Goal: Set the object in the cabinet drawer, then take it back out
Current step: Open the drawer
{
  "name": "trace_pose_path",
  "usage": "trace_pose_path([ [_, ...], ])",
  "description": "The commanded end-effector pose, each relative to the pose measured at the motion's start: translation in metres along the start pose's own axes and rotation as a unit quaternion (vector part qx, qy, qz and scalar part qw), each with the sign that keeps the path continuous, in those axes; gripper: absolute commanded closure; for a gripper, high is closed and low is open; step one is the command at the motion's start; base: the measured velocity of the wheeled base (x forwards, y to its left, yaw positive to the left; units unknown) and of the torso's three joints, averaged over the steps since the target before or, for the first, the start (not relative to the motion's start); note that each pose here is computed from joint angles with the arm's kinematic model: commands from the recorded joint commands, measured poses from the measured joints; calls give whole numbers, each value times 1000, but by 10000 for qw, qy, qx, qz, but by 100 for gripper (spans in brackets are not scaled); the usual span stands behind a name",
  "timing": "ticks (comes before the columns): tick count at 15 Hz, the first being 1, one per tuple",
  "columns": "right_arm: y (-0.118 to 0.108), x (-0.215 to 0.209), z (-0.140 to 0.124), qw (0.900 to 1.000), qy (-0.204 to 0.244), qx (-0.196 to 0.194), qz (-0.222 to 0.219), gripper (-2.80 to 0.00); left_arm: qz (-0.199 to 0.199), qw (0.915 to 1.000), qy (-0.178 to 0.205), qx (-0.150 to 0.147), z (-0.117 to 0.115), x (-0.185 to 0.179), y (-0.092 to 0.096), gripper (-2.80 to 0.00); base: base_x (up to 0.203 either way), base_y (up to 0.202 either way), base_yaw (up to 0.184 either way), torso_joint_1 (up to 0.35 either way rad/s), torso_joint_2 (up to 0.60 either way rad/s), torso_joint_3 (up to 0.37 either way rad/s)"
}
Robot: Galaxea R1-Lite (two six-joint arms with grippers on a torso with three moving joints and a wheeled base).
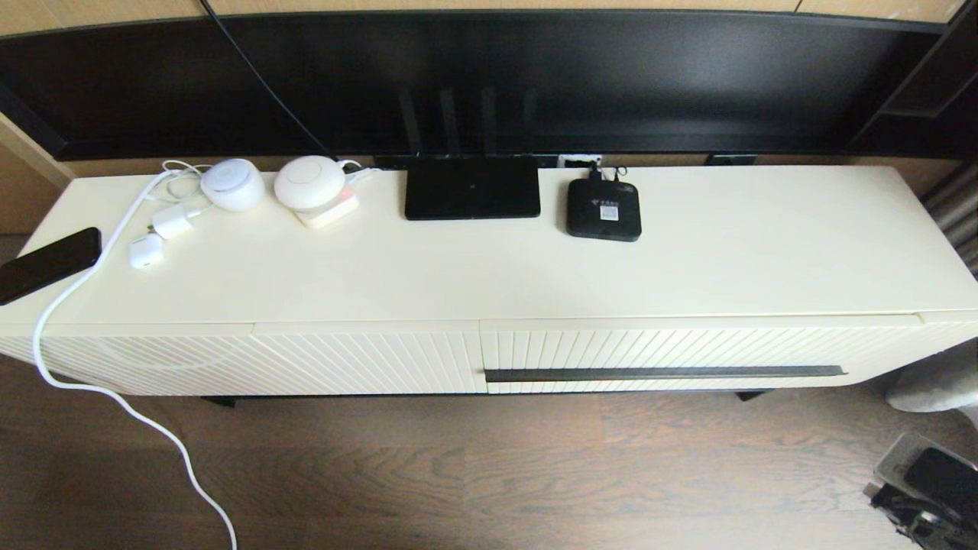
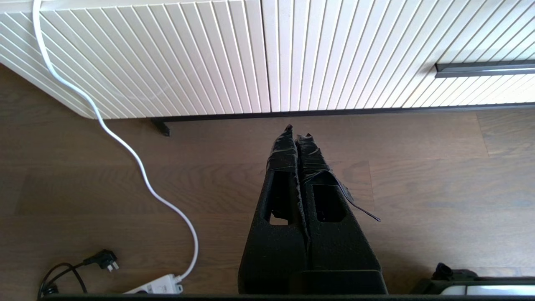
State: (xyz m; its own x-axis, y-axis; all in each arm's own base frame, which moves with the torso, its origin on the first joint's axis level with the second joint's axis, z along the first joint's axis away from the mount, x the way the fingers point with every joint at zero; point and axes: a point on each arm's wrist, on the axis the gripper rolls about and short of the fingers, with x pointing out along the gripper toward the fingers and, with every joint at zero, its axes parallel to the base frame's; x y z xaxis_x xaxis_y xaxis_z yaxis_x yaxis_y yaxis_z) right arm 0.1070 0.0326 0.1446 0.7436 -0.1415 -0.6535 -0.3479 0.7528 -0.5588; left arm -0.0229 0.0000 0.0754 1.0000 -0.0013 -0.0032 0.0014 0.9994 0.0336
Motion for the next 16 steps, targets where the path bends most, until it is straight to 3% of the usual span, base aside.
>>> trace_pose_path([
  [1, -2, -9, -9, 9990, -196, -403, -69, 0, -2, 10000, 10, 1, 0, 0, 0, 0, 0, 0, 0, 0, 0, 0],
  [4, 3, -8, -22, 9925, -315, -1161, 235, 0, -2, 10000, 7, 1, 0, 0, 0, 0, 0, 0, 0, 0, 0, 0],
  [7, 13, -1, -30, 9796, -202, -1948, 449, 0, -2, 10000, 8, 1, 0, 0, 0, 0, 0, 0, 0, 0, 0, 0],
  [12, 25, 28, -3, 9685, -735, -2219, 853, 0, -2, 10000, 14, 1, 0, 0, 0, 0, 0, 0, 0, 0, 0, 0],
  [16, 37, 57, 17, 9549, -1220, -2615, 694, 0, -2, 10000, 7, 1, 0, 0, 0, 0, 0, 0, 0, 0, 0, 0],
])
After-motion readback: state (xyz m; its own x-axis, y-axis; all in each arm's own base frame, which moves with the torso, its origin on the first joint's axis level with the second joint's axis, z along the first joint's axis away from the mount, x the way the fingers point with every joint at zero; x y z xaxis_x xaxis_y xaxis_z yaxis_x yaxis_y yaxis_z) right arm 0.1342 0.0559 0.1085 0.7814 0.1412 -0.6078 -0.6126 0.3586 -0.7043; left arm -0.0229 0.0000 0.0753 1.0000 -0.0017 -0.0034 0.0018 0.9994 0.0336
